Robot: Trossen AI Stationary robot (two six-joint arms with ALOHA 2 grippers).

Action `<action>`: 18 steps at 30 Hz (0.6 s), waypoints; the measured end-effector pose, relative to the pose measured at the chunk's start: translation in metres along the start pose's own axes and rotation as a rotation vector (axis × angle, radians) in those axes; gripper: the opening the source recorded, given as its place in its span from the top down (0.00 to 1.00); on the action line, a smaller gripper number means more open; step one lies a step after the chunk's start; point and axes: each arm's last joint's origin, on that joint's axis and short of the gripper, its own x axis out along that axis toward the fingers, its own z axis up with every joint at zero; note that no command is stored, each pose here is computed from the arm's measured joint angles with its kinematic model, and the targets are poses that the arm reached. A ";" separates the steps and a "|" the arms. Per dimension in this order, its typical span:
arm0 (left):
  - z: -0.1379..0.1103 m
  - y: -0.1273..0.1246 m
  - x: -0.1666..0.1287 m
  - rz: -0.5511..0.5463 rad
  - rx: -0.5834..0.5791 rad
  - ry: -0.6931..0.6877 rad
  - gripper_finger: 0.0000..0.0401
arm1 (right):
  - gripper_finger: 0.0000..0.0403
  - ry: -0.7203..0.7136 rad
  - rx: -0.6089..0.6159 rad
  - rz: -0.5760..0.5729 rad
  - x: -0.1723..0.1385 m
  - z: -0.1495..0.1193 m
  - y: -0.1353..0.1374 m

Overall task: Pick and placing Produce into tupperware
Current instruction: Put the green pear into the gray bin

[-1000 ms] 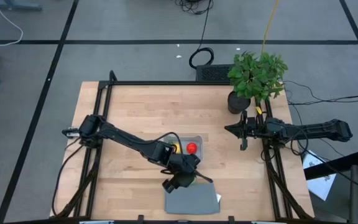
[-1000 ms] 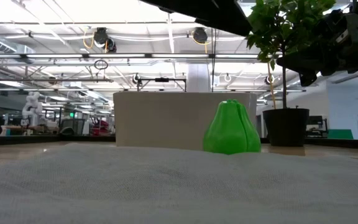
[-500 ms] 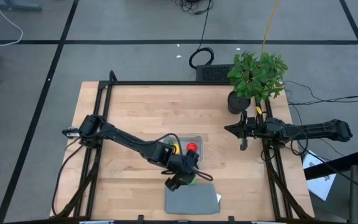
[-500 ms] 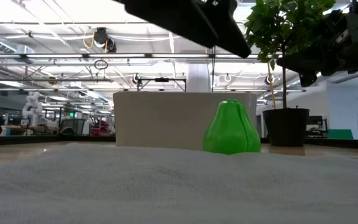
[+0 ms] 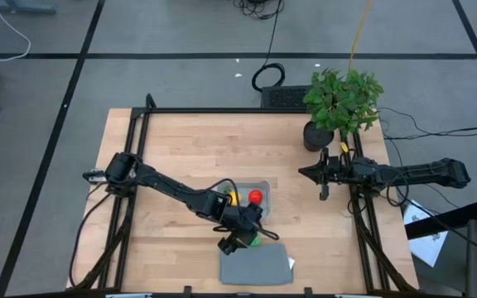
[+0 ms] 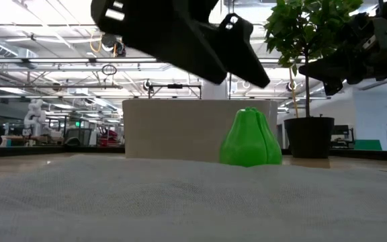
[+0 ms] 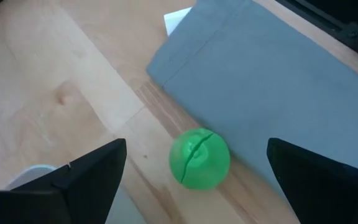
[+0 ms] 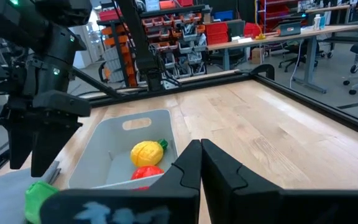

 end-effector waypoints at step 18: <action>-0.026 0.005 0.034 -0.029 0.045 -0.037 0.02 | 1.00 0.024 0.008 -0.004 0.002 -0.002 0.000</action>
